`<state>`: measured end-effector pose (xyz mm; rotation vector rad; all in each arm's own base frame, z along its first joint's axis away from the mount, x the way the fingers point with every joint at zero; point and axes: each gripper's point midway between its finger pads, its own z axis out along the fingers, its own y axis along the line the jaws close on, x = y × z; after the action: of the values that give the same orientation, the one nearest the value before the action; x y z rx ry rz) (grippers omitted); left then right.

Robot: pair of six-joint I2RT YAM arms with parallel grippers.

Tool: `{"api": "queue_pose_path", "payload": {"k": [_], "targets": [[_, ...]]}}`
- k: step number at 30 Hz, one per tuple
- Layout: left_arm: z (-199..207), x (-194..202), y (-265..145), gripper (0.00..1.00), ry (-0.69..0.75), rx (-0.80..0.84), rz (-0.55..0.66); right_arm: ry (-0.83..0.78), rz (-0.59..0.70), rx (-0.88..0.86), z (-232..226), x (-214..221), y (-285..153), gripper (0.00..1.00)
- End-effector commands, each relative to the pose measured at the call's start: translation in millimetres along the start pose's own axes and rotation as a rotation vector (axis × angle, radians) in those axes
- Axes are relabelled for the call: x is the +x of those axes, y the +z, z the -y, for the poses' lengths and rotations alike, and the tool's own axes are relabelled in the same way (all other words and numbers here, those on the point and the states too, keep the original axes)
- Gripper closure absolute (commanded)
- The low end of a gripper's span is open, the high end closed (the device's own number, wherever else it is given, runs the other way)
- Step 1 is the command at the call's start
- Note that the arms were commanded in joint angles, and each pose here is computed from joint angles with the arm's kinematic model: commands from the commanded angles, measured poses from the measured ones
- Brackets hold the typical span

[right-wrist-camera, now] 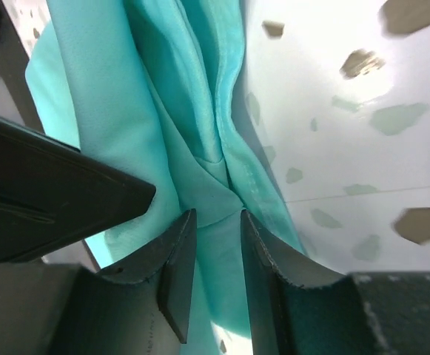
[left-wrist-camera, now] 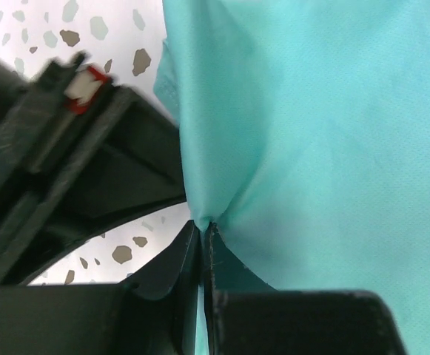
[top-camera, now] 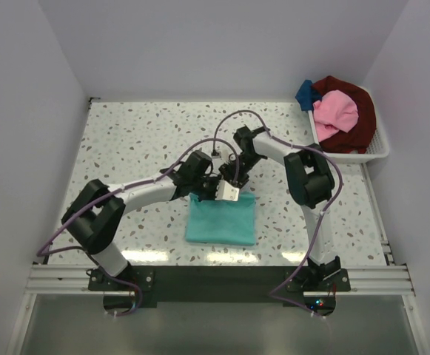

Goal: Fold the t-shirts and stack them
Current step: Fold the tshirt

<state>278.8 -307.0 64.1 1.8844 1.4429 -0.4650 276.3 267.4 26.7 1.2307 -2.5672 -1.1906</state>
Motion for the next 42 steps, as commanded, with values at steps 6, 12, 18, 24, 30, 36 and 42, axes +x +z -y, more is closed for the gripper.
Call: {"api": "queue_pose_path", "payload": {"k": [6, 12, 18, 24, 30, 36, 42], "targets": [[5.4, -21.3, -9.1, 1.0, 0.168, -0.041, 0.045, -0.142, -0.022, 0.081, -1.7, -27.6, -35.5, 0.65], [3.3, -22.5, -9.5, 1.0, 0.19, -0.059, 0.039, -0.155, -0.131, -0.02, -0.4, -7.2, -19.9, 0.75], [-4.7, -25.8, -10.5, 1.0, 0.221, -0.091, 0.038, -0.126, -0.2, -0.115, 0.7, 8.7, -1.5, 0.8], [-19.4, -27.2, -13.5, 1.0, 0.274, -0.166, 0.027, -0.121, -0.218, -0.116, 14.1, 14.0, 9.4, 0.81], [-35.3, -31.8, -14.2, 1.0, 0.333, -0.239, 0.033, -0.123, -0.226, -0.12, 18.6, 16.9, 10.8, 0.81], [-35.0, -18.4, -6.6, 1.0, 0.352, -0.267, 0.012, -0.125, -0.214, -0.108, 20.9, 13.6, 6.0, 0.8], [-43.0, -24.2, -15.4, 0.71, 0.344, -0.322, 0.02, -0.148, -0.193, -0.011, 29.6, -0.3, -12.1, 0.72]]}}
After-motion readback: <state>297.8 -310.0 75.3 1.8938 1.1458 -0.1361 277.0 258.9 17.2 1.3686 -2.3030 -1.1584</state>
